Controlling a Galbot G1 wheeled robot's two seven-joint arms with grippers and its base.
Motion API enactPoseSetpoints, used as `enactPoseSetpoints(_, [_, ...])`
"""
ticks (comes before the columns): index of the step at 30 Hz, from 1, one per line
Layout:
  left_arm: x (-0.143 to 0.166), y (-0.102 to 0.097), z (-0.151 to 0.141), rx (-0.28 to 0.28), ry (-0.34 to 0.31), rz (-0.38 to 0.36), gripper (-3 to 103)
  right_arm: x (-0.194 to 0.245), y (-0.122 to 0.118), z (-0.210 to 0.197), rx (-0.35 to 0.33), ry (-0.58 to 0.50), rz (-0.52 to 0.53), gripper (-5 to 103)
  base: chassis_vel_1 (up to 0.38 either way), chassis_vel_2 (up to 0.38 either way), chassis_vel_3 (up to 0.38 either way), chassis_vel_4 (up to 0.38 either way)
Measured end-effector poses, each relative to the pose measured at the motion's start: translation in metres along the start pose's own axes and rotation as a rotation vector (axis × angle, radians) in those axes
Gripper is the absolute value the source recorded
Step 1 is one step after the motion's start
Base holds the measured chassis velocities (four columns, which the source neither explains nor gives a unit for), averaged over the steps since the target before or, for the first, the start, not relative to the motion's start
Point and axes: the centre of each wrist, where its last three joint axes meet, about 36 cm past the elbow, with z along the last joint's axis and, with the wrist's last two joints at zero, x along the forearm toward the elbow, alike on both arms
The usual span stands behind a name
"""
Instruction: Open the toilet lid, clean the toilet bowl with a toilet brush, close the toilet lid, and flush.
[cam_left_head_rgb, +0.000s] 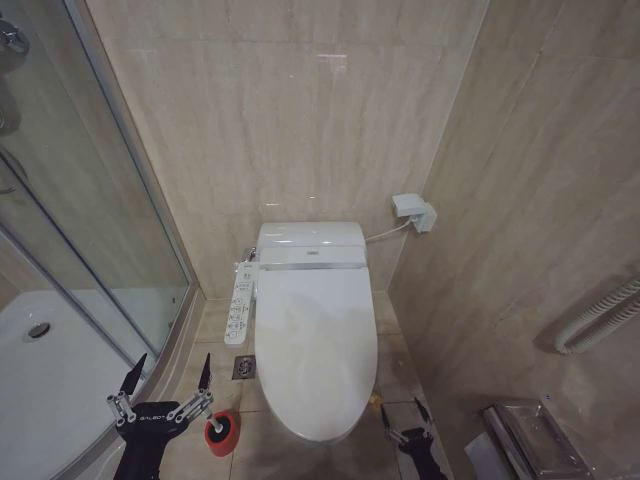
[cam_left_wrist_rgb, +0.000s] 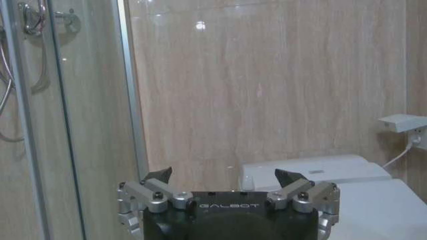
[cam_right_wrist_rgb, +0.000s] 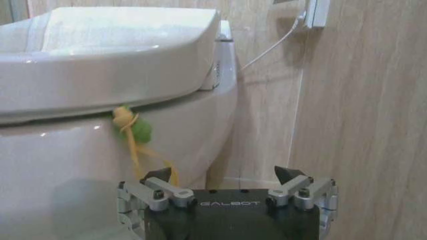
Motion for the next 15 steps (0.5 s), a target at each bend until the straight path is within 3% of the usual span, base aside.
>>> enactPoseSetpoints(15, [0.000,0.000,0.000,0.000,0.000,0.000,100,-0.001,0.012,0.003,-0.012,0.015,-0.018,100,0.000,0.000,0.000,0.000])
